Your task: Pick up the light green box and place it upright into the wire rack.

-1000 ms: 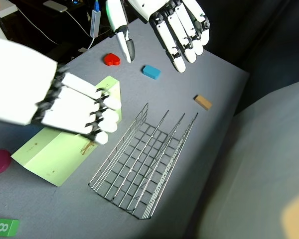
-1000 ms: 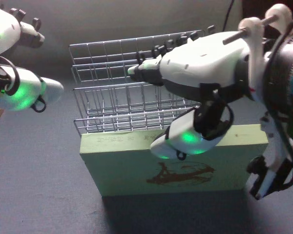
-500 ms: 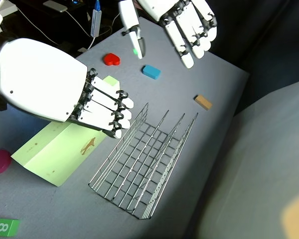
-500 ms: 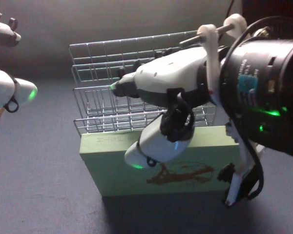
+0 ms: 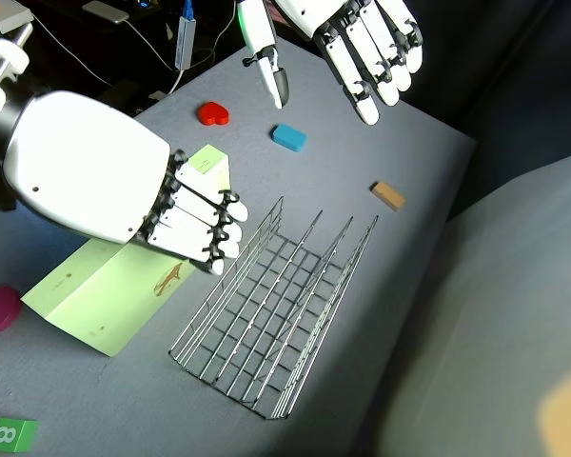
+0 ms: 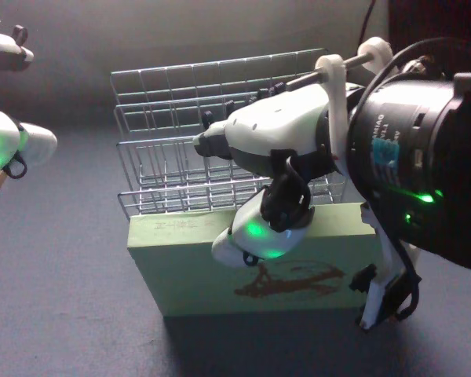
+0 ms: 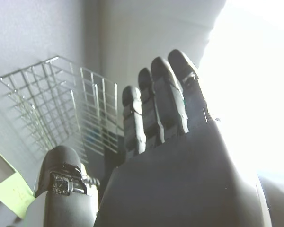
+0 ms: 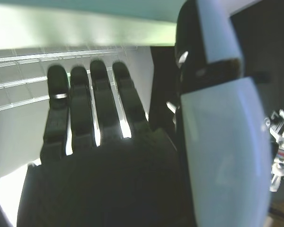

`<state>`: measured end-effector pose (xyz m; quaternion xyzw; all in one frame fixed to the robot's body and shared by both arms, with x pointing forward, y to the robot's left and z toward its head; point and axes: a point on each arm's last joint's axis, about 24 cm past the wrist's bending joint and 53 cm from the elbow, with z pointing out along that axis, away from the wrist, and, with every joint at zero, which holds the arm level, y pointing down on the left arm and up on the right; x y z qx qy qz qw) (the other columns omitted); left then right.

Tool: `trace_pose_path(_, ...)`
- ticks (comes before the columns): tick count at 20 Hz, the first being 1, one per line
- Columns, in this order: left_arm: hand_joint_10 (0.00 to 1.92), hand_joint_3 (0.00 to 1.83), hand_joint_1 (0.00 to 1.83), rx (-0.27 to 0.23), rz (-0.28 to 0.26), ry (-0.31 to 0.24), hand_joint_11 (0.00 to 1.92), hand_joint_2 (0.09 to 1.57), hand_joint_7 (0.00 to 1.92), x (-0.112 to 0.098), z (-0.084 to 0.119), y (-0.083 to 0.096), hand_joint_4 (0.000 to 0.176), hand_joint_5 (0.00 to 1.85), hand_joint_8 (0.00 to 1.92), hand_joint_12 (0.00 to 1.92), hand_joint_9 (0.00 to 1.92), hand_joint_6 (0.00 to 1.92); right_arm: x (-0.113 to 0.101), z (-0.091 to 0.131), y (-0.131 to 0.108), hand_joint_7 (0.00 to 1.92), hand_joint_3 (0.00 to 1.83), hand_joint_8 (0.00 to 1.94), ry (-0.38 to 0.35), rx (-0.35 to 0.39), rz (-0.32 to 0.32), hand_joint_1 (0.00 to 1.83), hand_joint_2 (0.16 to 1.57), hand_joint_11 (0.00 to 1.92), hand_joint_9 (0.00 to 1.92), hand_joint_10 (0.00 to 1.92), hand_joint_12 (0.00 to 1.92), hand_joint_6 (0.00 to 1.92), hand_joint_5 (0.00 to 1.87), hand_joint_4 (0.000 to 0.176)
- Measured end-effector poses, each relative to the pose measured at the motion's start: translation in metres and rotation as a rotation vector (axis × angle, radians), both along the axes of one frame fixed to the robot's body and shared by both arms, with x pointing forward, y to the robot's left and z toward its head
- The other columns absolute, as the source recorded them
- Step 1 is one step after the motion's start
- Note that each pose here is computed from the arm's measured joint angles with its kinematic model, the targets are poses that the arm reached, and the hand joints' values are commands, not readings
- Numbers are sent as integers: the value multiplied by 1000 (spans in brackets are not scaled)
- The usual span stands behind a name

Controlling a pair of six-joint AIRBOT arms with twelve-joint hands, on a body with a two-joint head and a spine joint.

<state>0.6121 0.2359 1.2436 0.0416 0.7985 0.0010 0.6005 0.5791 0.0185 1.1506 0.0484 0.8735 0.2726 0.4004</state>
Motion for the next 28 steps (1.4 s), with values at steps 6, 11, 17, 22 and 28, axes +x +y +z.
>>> trace_pose_path(6,0,1,62,7,-16,4,0,1198,319,0,0,-3,63,323,0,701,298,2,-3,-14,-4,176,3,0,21,-23,-1,668,1039,0,144,5,676,0,125,0)
trace_pose_path(11,0,1,60,1,-16,5,0,1200,319,-1,0,-4,63,323,0,690,298,1,-3,-15,-4,197,0,7,21,-23,-1,741,1036,0,180,14,694,15,169,0)
trace_pose_path(17,1,1,61,-6,-14,2,0,1199,310,-1,1,-4,63,312,0,693,299,0,0,-14,-6,381,4,11,18,-25,-7,835,1070,0,366,26,1144,15,344,0)
trace_pose_path(22,0,0,61,-10,-13,2,0,1199,305,-1,2,-4,64,303,0,696,297,0,0,-14,-6,717,2,26,14,-32,-2,1044,1146,236,677,79,1332,18,597,0)
trace_pose_path(28,6,0,62,-10,-14,3,0,1198,311,-1,1,-5,63,305,2,734,318,1,2,-12,-8,893,1,1199,7,-37,-4,1355,1182,693,759,1518,1630,1018,801,0)
